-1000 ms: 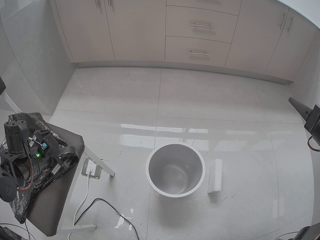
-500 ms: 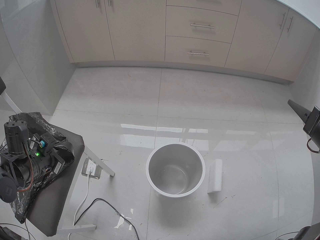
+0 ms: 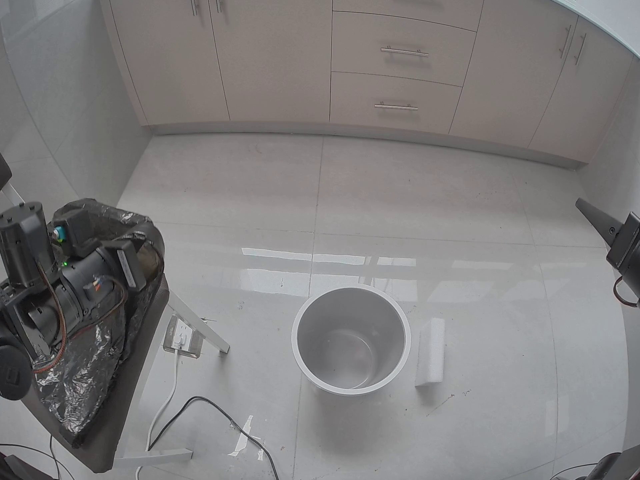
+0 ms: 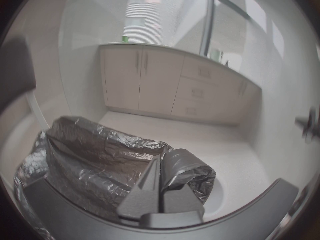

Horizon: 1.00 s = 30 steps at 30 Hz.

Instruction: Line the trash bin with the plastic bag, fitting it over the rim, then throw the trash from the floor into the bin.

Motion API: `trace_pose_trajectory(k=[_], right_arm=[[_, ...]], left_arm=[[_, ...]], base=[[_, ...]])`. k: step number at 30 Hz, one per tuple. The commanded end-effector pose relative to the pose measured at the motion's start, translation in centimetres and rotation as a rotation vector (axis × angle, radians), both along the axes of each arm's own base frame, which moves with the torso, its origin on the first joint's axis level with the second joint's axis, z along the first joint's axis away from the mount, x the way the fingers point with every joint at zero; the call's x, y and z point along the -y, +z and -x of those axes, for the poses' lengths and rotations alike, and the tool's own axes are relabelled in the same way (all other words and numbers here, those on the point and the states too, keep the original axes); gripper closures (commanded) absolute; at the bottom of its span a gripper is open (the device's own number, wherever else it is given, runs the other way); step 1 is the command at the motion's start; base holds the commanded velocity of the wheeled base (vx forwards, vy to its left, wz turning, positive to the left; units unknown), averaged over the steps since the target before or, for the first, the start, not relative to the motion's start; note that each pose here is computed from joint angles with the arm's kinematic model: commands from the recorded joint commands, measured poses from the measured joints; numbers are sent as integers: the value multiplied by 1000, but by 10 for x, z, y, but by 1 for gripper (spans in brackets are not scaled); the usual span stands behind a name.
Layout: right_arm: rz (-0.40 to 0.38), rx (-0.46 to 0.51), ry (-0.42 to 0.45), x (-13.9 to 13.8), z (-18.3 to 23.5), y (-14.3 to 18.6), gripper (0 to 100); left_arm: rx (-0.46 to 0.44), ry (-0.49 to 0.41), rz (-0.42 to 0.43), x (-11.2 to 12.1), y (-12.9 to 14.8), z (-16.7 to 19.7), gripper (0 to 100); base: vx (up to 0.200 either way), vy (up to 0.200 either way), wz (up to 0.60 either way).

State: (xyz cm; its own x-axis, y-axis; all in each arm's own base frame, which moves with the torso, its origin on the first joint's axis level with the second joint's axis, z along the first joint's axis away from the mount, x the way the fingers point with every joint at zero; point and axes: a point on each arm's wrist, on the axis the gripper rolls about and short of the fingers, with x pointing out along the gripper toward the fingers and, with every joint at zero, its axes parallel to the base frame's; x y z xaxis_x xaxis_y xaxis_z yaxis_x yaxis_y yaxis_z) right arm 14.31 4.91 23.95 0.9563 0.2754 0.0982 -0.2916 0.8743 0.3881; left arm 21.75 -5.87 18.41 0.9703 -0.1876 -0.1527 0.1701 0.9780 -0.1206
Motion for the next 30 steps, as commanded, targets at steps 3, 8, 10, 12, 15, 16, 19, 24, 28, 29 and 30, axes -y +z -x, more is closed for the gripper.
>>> trace_pose_trajectory(k=[3,8,10,12,15,16,19,24,28,29,30], right_arm=[[28,64,16,-4,-6,16,100],[114,90,58,-22,-19,29,100],[149,84,55,-29,-25,32,100],[145,80,26,-40,-29,37,100],[130,82,45,-61,-30,42,100],[130,81,56,-64,-30,42,100],[147,55,132,-89,-34,36,100],[200,-2,199,-118,-41,16,100],[224,-23,221,-133,-46,9,0],[227,-25,230,-135,-45,8,0],[227,-25,244,-138,-44,7,0]], left_arm=[[64,-107,560,21,105,22,100],[-91,-159,793,20,151,27,100],[-135,-197,836,20,165,32,100],[-159,-246,886,19,178,38,100],[-175,-348,969,16,195,48,100],[-181,-367,978,16,197,49,100],[-239,-482,991,16,201,56,100],[-283,-564,974,19,197,58,100],[-281,-582,974,19,197,58,100],[-281,-582,974,20,197,57,100],[-275,-583,974,19,198,57,100]], base=[[0,0,0],[0,0,0],[0,0,0],[0,0,0],[0,0,0],[0,0,0],[0,0,0],[0,0,0],[0,0,0],[0,0,0],[0,0,0]])
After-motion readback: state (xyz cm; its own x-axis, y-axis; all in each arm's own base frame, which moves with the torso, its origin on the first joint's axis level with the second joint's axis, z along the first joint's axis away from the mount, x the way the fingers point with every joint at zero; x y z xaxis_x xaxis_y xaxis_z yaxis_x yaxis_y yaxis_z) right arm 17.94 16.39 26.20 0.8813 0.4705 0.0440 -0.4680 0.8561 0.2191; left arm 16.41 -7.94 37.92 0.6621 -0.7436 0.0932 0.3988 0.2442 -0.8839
